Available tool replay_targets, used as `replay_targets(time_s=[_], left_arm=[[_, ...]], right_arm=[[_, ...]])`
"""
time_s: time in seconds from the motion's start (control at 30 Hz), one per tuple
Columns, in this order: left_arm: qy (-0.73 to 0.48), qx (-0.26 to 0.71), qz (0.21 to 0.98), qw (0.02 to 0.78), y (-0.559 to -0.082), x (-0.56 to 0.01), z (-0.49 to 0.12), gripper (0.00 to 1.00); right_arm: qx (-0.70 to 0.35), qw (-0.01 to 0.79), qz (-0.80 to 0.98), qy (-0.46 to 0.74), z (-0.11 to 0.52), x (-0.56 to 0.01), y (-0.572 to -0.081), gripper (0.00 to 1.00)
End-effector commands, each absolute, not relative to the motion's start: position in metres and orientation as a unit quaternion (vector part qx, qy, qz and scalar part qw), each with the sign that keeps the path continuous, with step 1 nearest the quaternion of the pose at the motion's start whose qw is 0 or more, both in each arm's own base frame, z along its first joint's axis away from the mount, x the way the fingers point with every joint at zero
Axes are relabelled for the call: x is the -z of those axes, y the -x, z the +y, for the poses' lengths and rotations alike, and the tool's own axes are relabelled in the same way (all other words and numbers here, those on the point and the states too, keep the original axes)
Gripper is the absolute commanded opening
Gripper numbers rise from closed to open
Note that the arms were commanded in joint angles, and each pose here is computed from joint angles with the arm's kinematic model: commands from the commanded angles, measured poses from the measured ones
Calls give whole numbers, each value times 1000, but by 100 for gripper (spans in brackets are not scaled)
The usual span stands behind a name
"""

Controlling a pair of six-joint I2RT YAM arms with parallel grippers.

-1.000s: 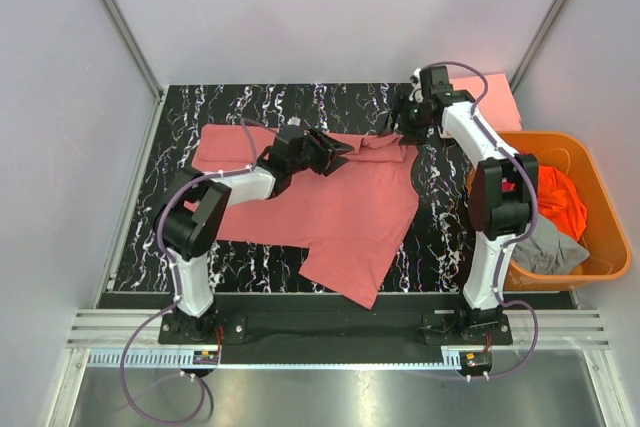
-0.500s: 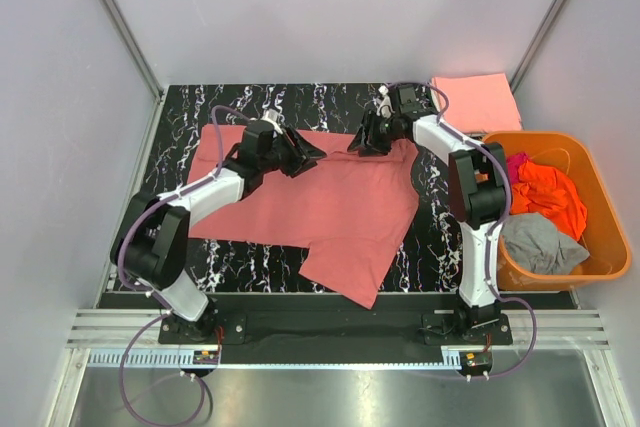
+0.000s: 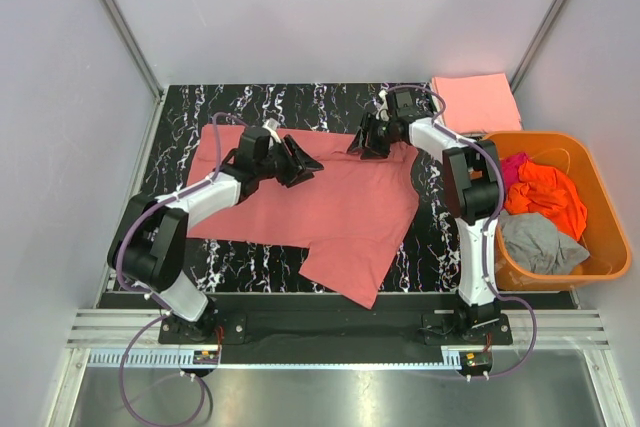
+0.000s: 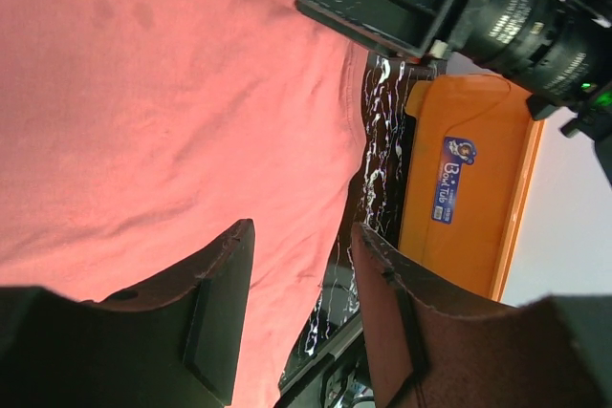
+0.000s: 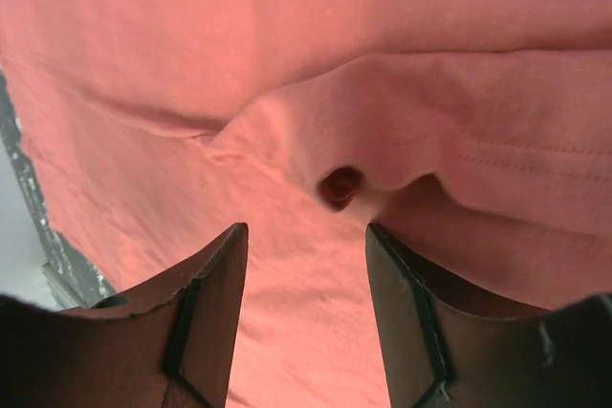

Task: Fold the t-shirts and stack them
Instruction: Fold the tshirt

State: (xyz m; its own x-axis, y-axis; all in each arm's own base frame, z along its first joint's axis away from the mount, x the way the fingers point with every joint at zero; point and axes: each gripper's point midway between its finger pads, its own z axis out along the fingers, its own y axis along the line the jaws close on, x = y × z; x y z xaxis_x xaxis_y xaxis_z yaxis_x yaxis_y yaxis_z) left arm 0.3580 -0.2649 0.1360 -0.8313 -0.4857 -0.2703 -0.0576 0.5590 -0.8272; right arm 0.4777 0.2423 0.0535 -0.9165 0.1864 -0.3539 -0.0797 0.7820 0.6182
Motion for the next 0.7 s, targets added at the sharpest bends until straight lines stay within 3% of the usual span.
replay_targets(time_s=[0.0, 0.5, 0.67], left_arm=[[141, 466, 834, 259, -362, -159, -265, 50], [154, 463, 836, 249, -363, -152, -260, 50], [162, 465, 835, 246, -365, -150, -259, 50]], right_arm=[[-321, 238, 916, -25, 242, -61, -499, 59], [-322, 249, 913, -34, 247, -61, -519, 48], [-329, 237, 913, -40, 250, -54, -517, 50]])
